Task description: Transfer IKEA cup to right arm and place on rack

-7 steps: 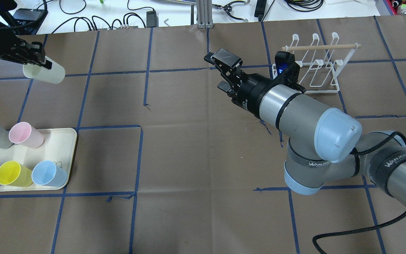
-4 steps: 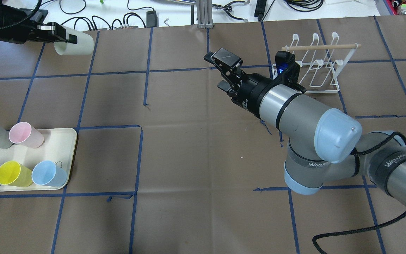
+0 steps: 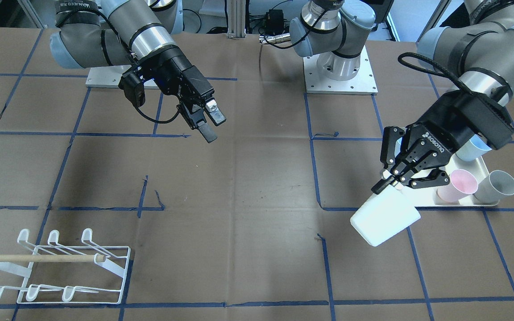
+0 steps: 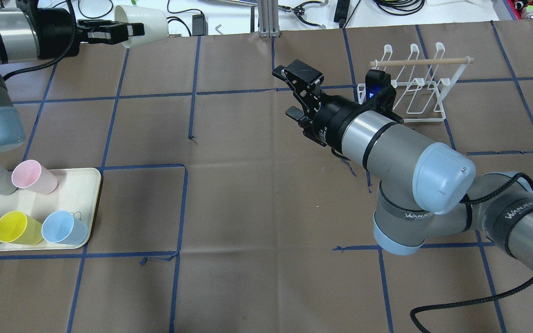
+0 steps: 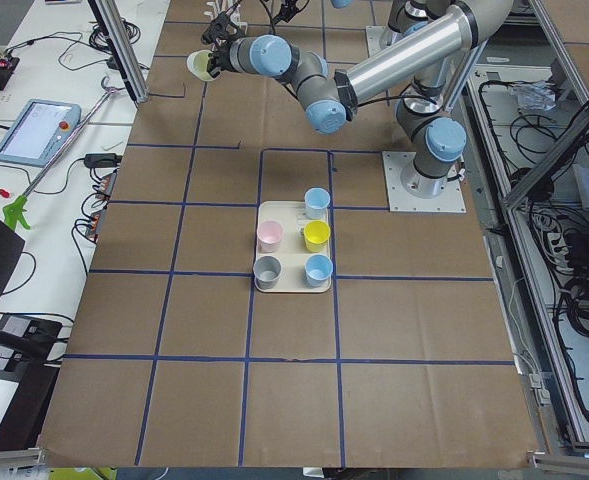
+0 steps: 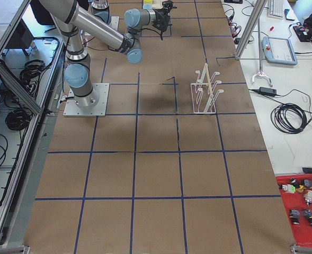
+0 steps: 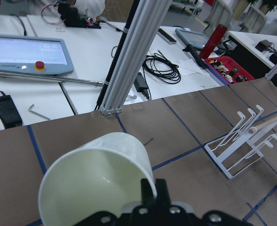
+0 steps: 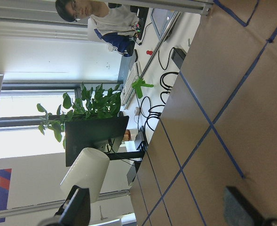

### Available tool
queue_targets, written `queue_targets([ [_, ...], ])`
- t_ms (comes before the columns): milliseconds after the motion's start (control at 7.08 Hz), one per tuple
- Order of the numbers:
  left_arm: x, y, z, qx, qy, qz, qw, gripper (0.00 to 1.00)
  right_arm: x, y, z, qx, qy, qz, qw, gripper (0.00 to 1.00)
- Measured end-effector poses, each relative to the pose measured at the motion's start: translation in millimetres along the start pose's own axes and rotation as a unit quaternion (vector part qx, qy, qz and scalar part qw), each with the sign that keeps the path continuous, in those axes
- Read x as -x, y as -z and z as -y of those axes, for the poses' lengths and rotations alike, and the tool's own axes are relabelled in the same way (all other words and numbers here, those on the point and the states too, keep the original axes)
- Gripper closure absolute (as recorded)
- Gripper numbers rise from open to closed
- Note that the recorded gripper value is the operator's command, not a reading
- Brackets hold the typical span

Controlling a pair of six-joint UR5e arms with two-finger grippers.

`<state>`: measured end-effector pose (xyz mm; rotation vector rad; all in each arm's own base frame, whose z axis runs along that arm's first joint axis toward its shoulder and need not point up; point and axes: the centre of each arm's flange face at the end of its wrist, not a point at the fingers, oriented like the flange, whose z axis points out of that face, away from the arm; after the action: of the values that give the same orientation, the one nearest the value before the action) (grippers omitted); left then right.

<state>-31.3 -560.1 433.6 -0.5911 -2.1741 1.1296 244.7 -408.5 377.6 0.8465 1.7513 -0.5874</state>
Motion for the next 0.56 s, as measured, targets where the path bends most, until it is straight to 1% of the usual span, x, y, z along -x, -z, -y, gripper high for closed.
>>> queue_targets([
  [141, -11.6, -6.1, -17.5, -0.021, -0.016, -0.015, 0.9995, 1.0, 0.8, 1.0, 1.0, -0.007, -0.021, 0.0, 0.9997, 0.0],
  [282, -22.6, -11.2, -37.0, -0.044, -0.033, -0.033, 0.9979, 1.0, 1.8, 2.1, 1.9, -0.014, -0.032, 0.0, 0.9994, 0.0],
  [565, -55.1, -18.7, -75.3, -0.082, -0.066, -0.058, 0.9927, 1.0, 2.5, 2.7, 1.8, -0.021, -0.04, -0.001, 0.999, 0.0],
])
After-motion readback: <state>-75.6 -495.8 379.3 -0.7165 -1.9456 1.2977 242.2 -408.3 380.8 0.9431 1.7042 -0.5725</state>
